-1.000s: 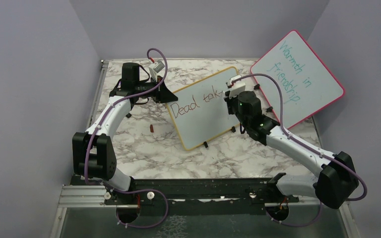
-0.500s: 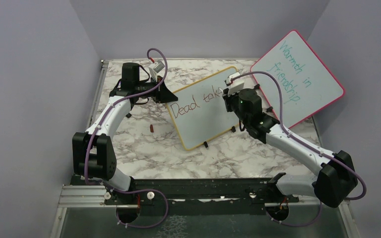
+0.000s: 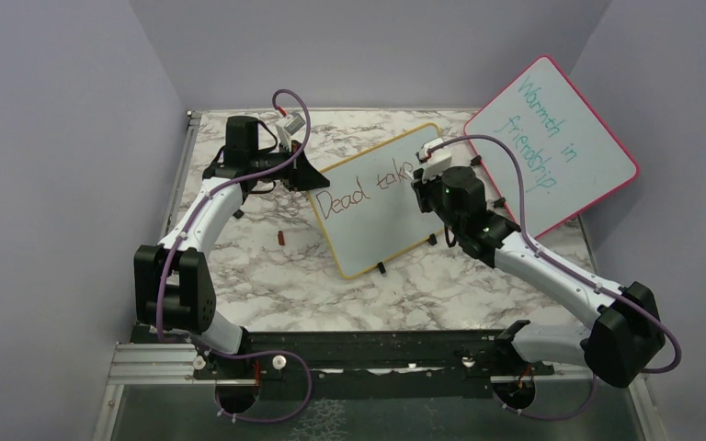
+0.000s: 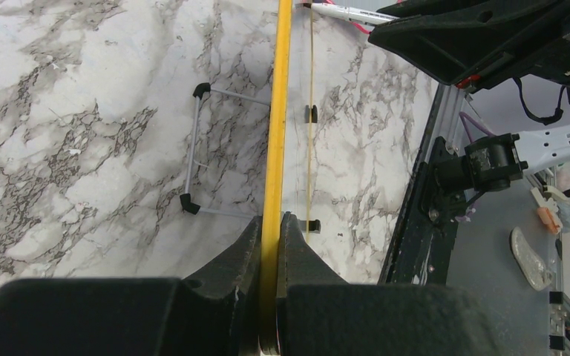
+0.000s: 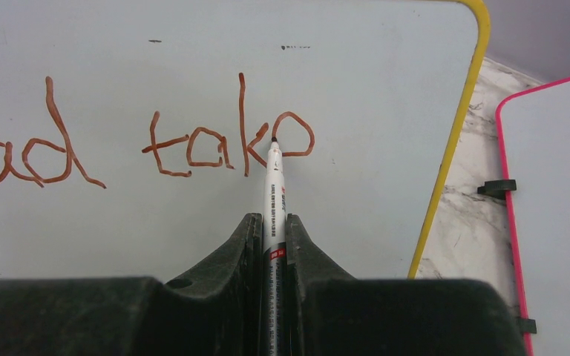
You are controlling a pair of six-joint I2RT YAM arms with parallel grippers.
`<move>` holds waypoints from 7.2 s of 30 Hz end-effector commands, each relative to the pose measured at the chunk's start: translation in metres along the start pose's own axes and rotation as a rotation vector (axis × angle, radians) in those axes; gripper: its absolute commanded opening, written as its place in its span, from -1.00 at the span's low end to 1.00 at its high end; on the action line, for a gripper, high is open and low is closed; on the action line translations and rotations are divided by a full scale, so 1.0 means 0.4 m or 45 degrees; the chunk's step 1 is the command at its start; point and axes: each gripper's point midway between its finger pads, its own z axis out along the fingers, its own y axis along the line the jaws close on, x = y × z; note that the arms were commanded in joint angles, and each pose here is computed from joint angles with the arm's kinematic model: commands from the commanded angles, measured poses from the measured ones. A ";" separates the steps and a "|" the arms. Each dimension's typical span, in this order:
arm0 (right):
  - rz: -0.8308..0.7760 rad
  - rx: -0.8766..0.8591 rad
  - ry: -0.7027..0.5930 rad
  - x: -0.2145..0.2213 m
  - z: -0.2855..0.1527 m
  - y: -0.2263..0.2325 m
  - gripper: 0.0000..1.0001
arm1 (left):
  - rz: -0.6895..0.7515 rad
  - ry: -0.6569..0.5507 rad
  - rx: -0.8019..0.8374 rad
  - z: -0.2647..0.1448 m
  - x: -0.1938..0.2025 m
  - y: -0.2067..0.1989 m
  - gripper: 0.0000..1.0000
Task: Write a sentence on the whiteboard
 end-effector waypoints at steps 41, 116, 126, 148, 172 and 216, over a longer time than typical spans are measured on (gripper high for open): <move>0.018 0.186 0.076 0.058 -0.008 -0.062 -0.99 | 0.004 0.083 -0.265 -0.008 0.065 0.134 -1.00; -0.276 -0.285 -0.085 0.030 -0.103 0.422 -0.99 | -0.019 0.071 -0.293 -0.009 0.061 0.144 -1.00; -0.299 -0.297 -0.054 0.041 -0.097 0.437 -0.99 | -0.015 0.069 -0.293 -0.010 0.059 0.142 -1.00; -0.356 -0.360 0.010 0.071 -0.092 0.464 -0.99 | -0.009 0.063 -0.292 -0.013 0.055 0.139 -1.00; -0.461 -0.430 0.236 0.201 -0.127 0.478 -0.99 | -0.005 0.057 -0.294 -0.017 0.051 0.136 -1.00; -0.301 -0.328 0.036 0.109 -0.111 0.495 -0.99 | -0.011 0.061 -0.296 -0.015 0.055 0.139 -1.00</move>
